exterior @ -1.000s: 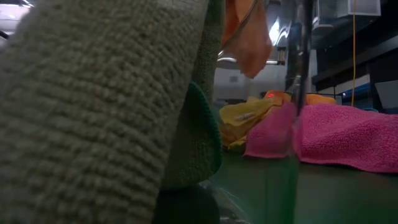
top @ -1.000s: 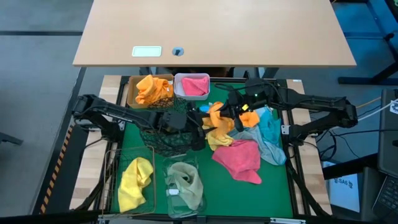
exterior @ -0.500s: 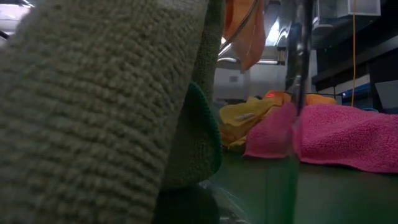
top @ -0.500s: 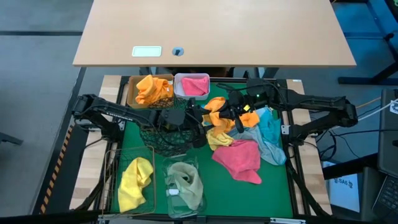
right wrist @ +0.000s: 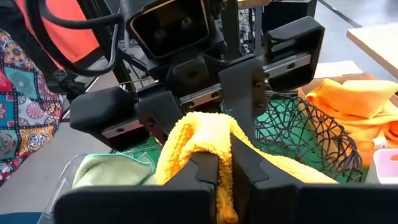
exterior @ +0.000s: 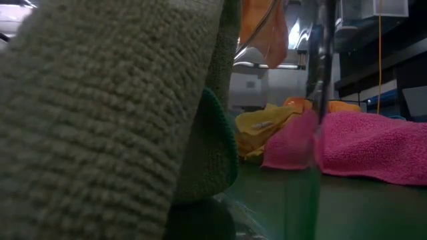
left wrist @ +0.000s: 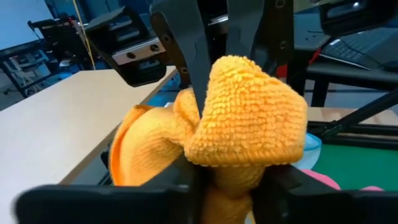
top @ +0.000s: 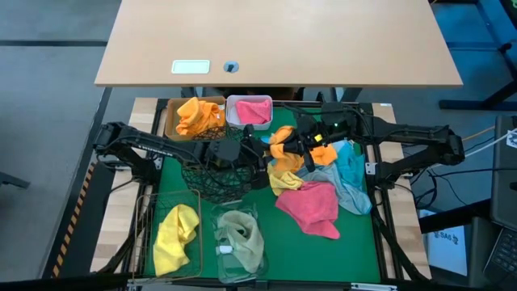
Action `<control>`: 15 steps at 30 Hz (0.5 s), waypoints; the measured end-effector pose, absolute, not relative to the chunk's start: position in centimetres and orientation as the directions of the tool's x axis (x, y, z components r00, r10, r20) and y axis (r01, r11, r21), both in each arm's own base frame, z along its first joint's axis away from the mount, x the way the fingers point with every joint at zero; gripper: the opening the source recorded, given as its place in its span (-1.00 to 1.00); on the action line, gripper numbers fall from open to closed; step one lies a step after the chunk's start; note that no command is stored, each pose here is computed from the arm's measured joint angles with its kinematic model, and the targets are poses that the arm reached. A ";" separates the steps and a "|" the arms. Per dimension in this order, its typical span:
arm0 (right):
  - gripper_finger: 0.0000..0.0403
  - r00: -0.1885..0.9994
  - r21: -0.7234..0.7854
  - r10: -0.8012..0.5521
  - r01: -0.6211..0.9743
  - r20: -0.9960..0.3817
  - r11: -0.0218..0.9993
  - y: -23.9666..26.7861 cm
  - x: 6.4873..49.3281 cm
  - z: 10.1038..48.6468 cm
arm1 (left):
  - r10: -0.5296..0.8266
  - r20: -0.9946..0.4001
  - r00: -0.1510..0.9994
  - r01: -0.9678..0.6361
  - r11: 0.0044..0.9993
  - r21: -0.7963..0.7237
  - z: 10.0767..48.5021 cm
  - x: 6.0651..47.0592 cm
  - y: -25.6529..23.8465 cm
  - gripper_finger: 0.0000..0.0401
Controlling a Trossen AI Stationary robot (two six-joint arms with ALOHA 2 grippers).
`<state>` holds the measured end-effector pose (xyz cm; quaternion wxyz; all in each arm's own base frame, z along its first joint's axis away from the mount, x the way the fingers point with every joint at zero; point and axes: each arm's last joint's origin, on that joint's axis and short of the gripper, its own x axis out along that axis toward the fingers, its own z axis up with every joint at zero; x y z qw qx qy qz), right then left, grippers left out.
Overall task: Sort microfiber towel by color & place in baskets
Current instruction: Put the orange microfiber towel into the orange bin
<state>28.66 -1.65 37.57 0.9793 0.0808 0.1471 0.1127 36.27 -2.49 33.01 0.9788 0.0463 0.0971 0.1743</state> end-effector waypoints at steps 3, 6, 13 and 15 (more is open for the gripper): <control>-0.93 0.931 0.192 0.246 -0.199 -0.270 0.961 -1.6 28.7 37.6 | 0.349 -0.175 0.921 -0.331 0.936 0.125 33.0 36.3 -2.5 -0.76; -0.93 0.928 0.199 0.259 -0.210 -0.269 0.957 -1.6 28.6 37.6 | 0.344 -0.176 0.922 -0.326 0.937 0.124 33.0 36.3 -2.5 -0.88; -0.76 0.927 0.199 0.262 -0.212 -0.268 0.957 -1.6 28.7 37.6 | 0.340 -0.176 0.924 -0.322 0.939 0.122 33.0 36.3 -2.5 -0.89; -0.61 0.928 0.198 0.260 -0.211 -0.268 0.957 -1.6 28.7 37.6 | 0.338 -0.176 0.925 -0.320 0.940 0.120 33.0 36.3 -2.5 -0.88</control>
